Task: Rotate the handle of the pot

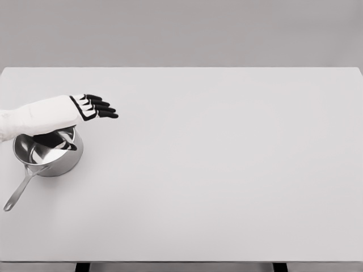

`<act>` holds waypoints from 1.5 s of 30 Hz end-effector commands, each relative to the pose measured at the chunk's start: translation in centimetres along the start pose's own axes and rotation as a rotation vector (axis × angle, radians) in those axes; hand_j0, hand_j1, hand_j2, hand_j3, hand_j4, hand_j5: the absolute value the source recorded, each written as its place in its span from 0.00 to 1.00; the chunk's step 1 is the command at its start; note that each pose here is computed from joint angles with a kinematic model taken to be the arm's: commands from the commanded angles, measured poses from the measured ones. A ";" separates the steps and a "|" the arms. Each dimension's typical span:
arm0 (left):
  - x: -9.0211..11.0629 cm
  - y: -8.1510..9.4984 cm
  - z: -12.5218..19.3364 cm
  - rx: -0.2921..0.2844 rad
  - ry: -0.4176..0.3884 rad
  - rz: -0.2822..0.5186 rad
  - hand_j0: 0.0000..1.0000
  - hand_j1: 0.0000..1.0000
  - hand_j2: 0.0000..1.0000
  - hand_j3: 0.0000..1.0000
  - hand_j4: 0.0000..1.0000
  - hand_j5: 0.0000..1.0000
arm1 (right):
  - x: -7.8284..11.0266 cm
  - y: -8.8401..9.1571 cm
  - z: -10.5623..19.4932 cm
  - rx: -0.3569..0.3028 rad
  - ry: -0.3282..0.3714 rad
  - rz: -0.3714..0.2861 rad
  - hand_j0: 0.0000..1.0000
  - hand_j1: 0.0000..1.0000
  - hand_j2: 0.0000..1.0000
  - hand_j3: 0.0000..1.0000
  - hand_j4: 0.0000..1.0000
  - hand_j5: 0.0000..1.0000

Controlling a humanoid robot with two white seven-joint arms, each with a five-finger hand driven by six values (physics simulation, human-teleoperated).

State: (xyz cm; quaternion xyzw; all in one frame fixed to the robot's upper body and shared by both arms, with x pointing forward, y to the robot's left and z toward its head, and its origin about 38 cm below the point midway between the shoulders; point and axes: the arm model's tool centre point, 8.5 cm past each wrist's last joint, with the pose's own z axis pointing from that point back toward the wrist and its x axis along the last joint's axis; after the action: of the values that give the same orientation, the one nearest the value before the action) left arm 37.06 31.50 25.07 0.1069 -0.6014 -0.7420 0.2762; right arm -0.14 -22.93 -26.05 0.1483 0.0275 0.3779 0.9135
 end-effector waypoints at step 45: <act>0.6 -5.3 8.1 -0.297 0.089 0.134 1.00 1.00 1.00 1.00 1.00 1.00 | -0.8 0.7 -0.1 0.013 0.010 -0.005 1.00 1.00 1.00 1.00 1.00 1.00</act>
State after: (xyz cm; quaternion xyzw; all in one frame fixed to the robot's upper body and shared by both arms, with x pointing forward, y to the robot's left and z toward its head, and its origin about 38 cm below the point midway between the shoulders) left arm 31.04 38.53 22.00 0.0564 -0.4775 -0.7980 0.3633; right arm -1.18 -22.95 -26.04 0.1518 0.0355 0.3762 0.9133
